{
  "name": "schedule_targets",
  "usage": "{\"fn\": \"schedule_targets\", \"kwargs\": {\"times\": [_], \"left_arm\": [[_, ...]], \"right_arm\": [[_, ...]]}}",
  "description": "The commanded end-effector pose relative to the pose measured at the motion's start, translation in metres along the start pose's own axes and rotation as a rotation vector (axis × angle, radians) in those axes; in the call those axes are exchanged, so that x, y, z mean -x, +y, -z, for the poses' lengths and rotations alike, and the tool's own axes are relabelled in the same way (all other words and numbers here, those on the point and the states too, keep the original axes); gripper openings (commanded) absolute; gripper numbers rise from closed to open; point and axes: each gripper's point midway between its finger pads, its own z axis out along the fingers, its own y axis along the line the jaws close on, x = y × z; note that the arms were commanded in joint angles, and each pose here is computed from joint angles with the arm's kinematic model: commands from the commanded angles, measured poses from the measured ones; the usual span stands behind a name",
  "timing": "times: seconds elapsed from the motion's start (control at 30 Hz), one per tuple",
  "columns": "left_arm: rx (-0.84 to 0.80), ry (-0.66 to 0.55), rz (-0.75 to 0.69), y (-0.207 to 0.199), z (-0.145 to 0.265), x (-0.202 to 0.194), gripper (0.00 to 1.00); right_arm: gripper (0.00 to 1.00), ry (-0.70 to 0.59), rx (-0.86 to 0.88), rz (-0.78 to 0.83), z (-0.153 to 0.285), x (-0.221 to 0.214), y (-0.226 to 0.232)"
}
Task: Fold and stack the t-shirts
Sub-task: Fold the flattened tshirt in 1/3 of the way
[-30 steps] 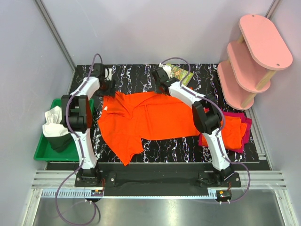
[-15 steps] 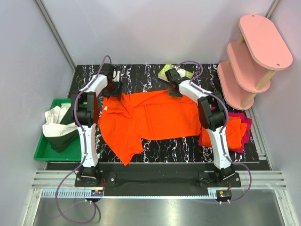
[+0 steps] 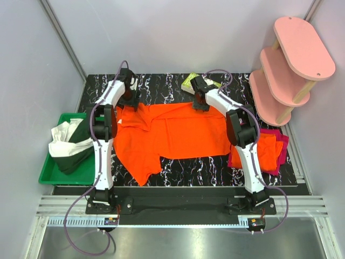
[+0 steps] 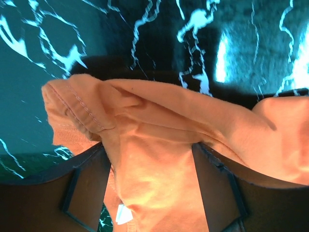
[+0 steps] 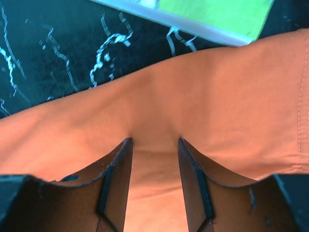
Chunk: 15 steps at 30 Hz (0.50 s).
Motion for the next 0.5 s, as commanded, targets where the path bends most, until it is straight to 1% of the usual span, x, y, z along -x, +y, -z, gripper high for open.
{"fn": "schedule_targets", "kwargs": {"times": [0.0,0.27,0.47], "left_arm": [[0.069,0.012,-0.019,0.016,-0.006,0.006,0.72],[0.099,0.008,-0.025,0.023,-0.011,0.012,0.73],[0.092,-0.004,-0.02,0.023,-0.009,0.015,0.74]], "right_arm": [[0.5,0.085,0.001,-0.066,-0.01,-0.005,-0.016],[0.5,0.125,-0.026,-0.106,-0.021,-0.004,-0.042],[0.5,0.134,-0.008,-0.095,-0.025,-0.002,-0.042]]}}
